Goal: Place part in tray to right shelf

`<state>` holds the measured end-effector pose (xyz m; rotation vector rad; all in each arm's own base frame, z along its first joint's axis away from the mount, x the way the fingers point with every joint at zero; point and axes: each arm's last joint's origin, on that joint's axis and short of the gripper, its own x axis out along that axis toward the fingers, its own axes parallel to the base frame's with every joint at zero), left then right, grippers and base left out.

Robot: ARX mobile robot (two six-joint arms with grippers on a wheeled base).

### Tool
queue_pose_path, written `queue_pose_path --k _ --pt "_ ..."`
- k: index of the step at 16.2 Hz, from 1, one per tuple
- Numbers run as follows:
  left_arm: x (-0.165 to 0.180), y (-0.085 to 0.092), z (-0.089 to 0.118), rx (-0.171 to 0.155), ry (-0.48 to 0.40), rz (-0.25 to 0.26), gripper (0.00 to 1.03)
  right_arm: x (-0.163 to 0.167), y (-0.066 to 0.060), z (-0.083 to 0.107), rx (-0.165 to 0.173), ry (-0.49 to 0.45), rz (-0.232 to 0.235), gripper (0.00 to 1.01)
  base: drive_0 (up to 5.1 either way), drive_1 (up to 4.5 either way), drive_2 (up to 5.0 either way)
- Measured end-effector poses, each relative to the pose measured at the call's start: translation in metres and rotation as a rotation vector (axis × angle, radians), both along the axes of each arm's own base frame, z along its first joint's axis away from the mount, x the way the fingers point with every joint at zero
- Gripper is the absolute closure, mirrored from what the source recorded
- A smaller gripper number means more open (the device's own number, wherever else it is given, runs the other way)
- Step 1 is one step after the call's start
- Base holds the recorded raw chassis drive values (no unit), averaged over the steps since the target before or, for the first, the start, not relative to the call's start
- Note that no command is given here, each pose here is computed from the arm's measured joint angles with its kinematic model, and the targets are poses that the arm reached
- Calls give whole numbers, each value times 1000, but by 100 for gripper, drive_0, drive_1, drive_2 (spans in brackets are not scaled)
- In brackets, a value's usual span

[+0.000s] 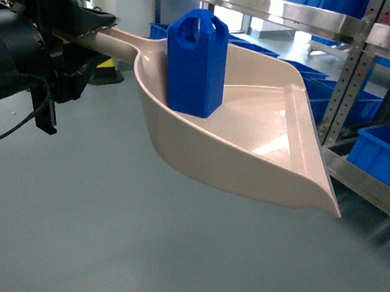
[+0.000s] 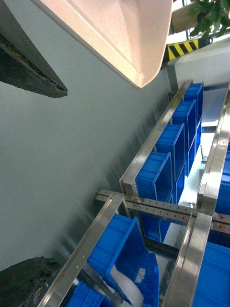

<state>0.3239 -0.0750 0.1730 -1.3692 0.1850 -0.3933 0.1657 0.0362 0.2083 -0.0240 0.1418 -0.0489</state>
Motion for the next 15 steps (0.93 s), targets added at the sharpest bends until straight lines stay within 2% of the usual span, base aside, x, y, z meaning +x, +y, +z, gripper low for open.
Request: queue_pose_path --k 15 --pt "0 0 0 0 0 -5 87 0 0 0 0 0 0 3 -156 -156 -156"
